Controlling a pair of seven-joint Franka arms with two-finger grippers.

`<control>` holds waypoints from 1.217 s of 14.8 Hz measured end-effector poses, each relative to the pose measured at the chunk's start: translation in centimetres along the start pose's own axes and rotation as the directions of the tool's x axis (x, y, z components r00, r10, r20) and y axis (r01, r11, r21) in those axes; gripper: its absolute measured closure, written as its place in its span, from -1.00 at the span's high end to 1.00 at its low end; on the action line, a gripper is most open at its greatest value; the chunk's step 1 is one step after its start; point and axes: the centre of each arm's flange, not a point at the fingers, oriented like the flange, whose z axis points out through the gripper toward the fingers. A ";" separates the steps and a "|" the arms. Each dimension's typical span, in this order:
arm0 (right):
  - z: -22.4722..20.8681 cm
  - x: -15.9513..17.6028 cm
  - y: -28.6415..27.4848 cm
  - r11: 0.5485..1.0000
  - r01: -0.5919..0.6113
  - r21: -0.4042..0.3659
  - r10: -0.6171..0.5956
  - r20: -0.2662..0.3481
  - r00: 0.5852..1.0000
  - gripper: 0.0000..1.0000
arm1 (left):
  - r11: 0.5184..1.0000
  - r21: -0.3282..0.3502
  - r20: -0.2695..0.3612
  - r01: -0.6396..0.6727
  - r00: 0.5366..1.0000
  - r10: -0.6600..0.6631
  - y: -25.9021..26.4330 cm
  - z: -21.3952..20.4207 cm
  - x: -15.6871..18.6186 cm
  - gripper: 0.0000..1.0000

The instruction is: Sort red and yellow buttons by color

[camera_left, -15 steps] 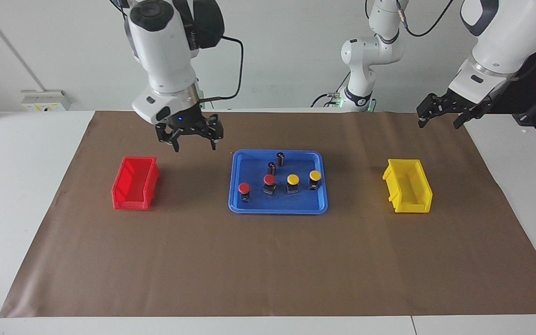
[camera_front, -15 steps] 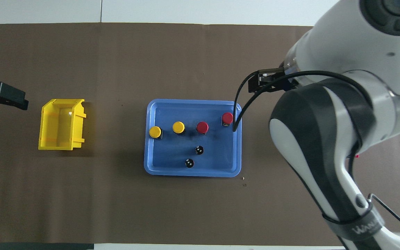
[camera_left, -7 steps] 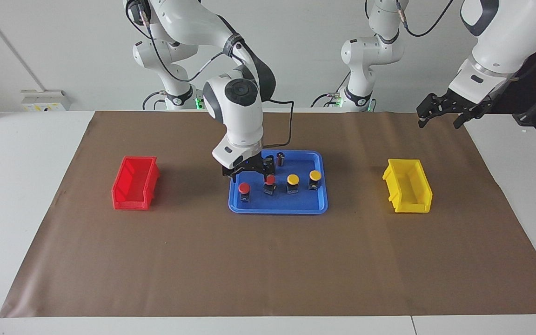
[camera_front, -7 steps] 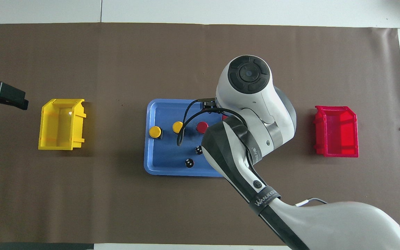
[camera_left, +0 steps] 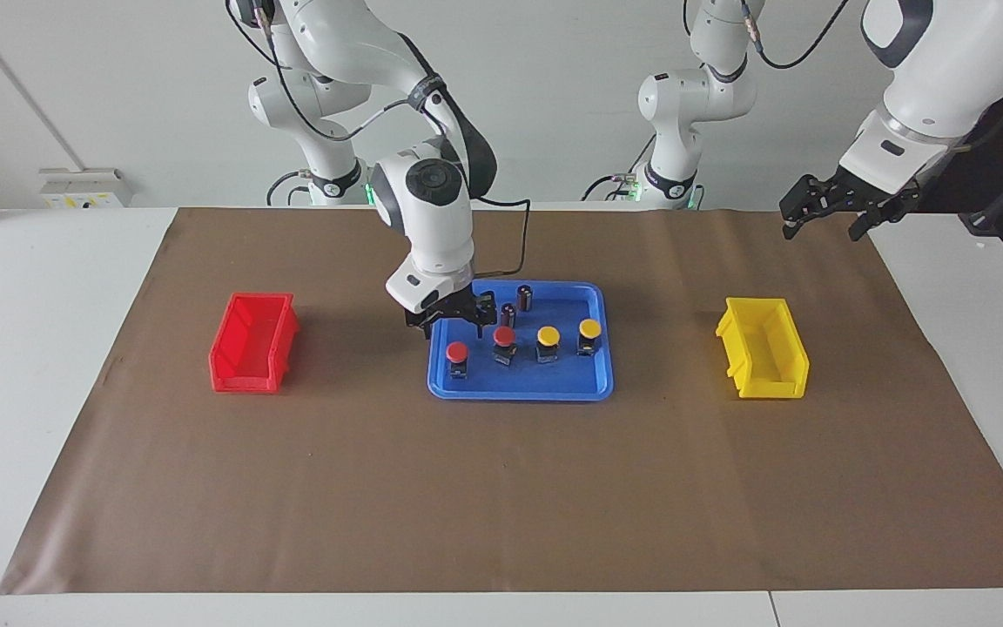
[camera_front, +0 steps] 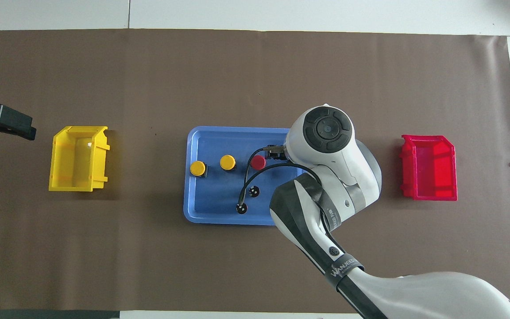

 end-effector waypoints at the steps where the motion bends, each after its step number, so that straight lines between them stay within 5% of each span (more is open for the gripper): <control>1: 0.3 0.1 0.3 1.000 -0.004 0.006 0.004 -0.012 1.000 0.81 | 1.000 0.000 0.000 0.001 1.000 -0.001 0.0 0.0 0.0 1.00; 10: 3.3 0.4 0.3 1.000 0.001 0.018 0.000 -0.041 0.999 0.63 | 0.995 0.000 0.002 0.098 0.995 -0.098 0.0 0.2 0.0 1.00; 13: 3.6 0.5 0.2 1.000 0.004 0.016 -0.003 -0.042 0.999 0.42 | 0.995 0.000 0.002 0.097 0.995 -0.097 0.0 0.2 0.0 1.00; 16: 2.9 0.9 0.0 1.000 0.005 0.022 -0.004 -0.058 0.998 -0.15 | 0.995 0.000 0.002 0.098 0.995 -0.098 0.0 0.2 0.0 1.00; 18: 1.9 1.5 -0.1 1.000 0.003 0.023 -0.002 -0.062 0.998 -0.18 | 0.996 0.000 0.002 0.094 0.996 -0.094 0.3 0.2 0.0 1.00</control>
